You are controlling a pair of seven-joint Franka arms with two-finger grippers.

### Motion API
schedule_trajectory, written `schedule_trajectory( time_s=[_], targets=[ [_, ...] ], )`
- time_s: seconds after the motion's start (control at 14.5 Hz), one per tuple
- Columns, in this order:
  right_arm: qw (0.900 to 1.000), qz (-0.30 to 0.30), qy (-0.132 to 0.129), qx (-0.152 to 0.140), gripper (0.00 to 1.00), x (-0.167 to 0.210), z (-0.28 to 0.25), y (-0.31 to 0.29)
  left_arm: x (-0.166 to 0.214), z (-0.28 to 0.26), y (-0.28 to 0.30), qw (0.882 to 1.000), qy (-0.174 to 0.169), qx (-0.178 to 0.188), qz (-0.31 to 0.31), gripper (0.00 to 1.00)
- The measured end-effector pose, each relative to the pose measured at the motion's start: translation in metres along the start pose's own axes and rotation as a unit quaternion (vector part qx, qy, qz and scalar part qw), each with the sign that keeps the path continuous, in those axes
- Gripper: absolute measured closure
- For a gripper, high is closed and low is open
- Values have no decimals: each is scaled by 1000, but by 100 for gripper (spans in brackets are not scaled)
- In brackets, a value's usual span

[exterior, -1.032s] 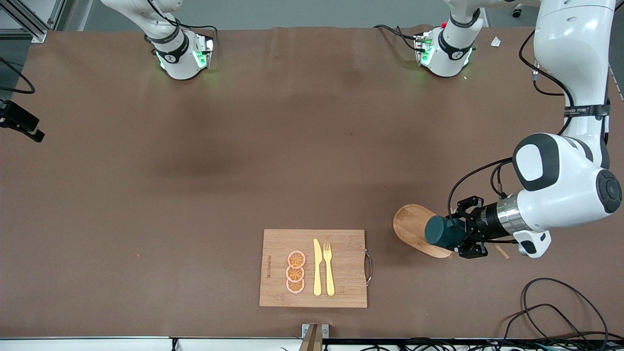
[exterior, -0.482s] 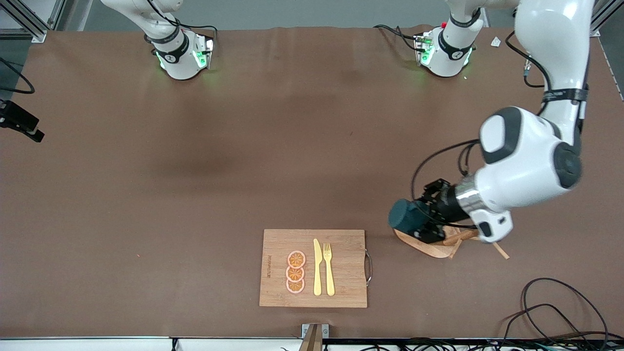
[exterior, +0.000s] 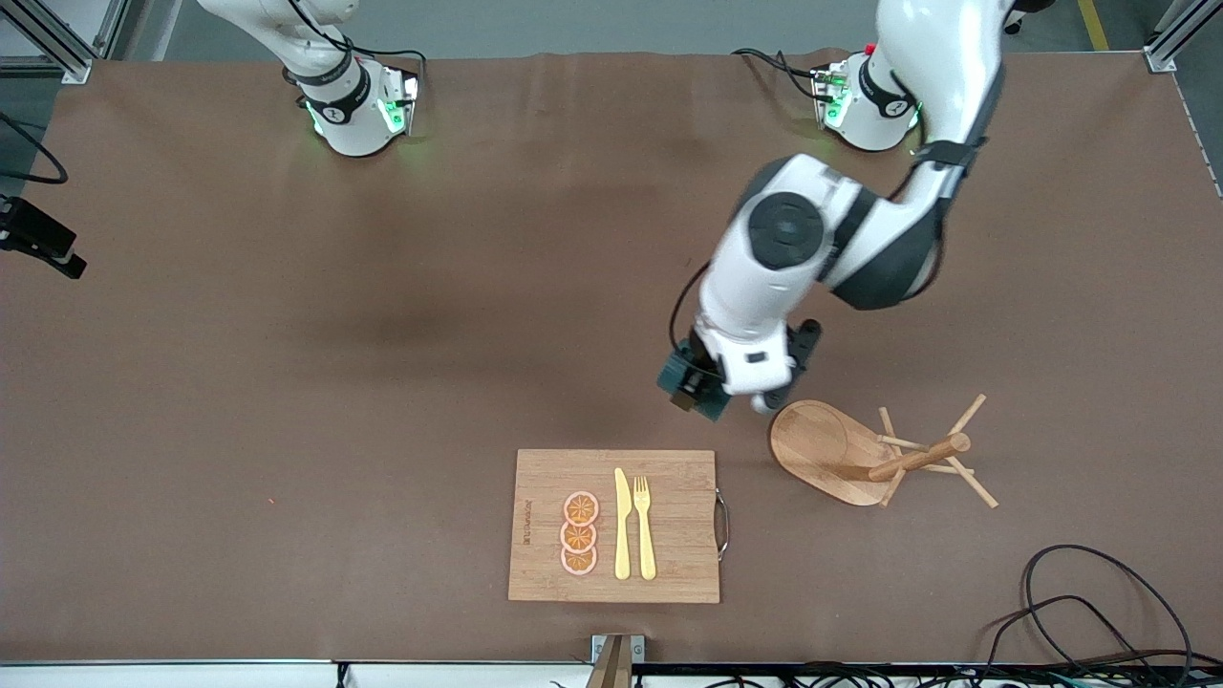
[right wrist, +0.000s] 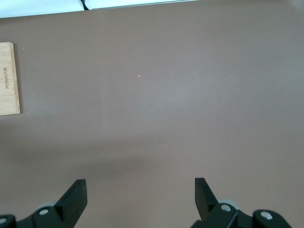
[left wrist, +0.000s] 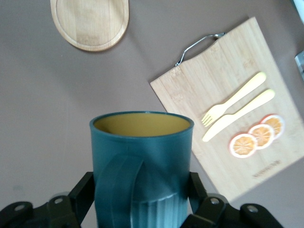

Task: Transfer cup from left to right arm and place
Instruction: 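Lift the teal mug off the stand with the left gripper, then lower the teal mug onto the table beside the cutting board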

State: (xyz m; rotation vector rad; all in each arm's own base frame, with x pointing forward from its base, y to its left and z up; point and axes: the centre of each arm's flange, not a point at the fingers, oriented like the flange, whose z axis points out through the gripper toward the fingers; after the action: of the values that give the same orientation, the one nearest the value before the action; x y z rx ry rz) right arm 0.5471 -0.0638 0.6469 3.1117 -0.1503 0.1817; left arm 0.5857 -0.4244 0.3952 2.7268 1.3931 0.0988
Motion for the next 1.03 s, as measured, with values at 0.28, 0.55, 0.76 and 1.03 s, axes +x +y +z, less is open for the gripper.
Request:
schedule_trajectory(
  time_s=[0.28,0.55,0.76,1.03],
  targets=[
    [1000,3,-3,0,0,1,3,3,-68,51,-4,994,97,12,51,17],
    [1000,3,-7,0,0,4,9,3,-119,86,-12,982,170,3,83,17],
    [1000,-2,-22,0,0,10,27,4,-153,115,-21,970,217,-7,112,17],
    [999,-16,-45,0,0,19,53,9,-195,156,-35,938,301,-41,165,17]
  ],
)
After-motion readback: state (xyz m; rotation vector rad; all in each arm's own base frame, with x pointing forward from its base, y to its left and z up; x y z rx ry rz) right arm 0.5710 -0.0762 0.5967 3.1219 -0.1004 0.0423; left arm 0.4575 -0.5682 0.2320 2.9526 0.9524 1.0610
